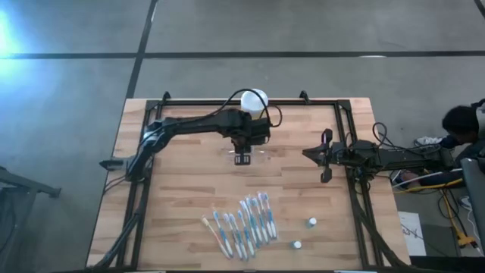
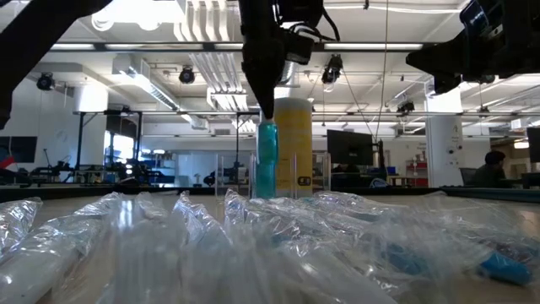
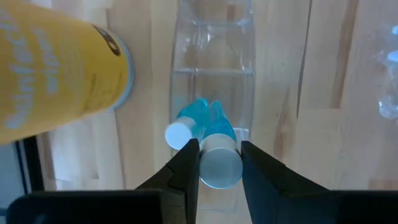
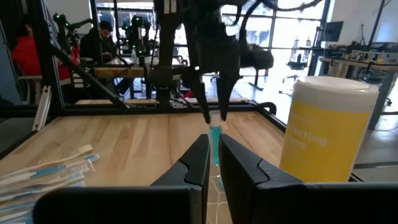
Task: Pick & Place toothbrushing station
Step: Put the blue mouthwash bottle into the transparent organizer
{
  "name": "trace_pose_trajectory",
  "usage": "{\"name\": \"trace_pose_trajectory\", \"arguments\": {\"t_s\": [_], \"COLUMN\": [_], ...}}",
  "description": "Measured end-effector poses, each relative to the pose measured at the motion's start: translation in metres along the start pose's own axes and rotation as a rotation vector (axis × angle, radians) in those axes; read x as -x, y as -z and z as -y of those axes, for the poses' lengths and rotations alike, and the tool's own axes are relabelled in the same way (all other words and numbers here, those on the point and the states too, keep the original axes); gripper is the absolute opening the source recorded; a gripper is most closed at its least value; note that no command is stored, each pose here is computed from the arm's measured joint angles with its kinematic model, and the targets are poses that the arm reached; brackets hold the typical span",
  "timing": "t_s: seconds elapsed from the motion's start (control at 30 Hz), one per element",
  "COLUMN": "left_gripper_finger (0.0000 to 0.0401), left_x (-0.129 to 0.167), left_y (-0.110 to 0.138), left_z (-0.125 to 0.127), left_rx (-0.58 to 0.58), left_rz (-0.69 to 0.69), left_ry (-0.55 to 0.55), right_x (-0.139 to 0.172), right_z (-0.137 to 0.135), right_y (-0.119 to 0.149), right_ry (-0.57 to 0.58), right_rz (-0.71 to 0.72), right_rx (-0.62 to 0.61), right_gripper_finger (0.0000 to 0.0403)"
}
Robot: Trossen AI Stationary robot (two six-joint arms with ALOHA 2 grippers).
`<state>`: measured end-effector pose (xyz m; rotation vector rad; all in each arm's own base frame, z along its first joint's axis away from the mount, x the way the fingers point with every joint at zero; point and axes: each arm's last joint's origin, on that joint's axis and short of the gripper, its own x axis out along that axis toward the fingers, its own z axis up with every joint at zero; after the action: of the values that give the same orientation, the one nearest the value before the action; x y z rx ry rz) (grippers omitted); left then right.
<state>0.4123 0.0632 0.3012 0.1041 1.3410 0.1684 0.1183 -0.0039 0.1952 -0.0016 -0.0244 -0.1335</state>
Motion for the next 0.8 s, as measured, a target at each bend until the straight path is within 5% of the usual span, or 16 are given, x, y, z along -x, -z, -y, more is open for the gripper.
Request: {"name": "trace_pose_trajectory", "arguments": {"t_s": [0.8], "left_gripper_finger": [0.0093], "left_x": [-0.057], "left_y": [0.010], "left_z": [0.010], "left_rx": [0.007], "left_rz": [-0.029], "left_ry": [0.032], "right_x": [0.000], "right_z": [0.000], "right_y": [0.000], "right_ry": [0.000], "right_rz": [0.000], "right_rx": [0.000], "right_gripper_finger": [0.0034]}}
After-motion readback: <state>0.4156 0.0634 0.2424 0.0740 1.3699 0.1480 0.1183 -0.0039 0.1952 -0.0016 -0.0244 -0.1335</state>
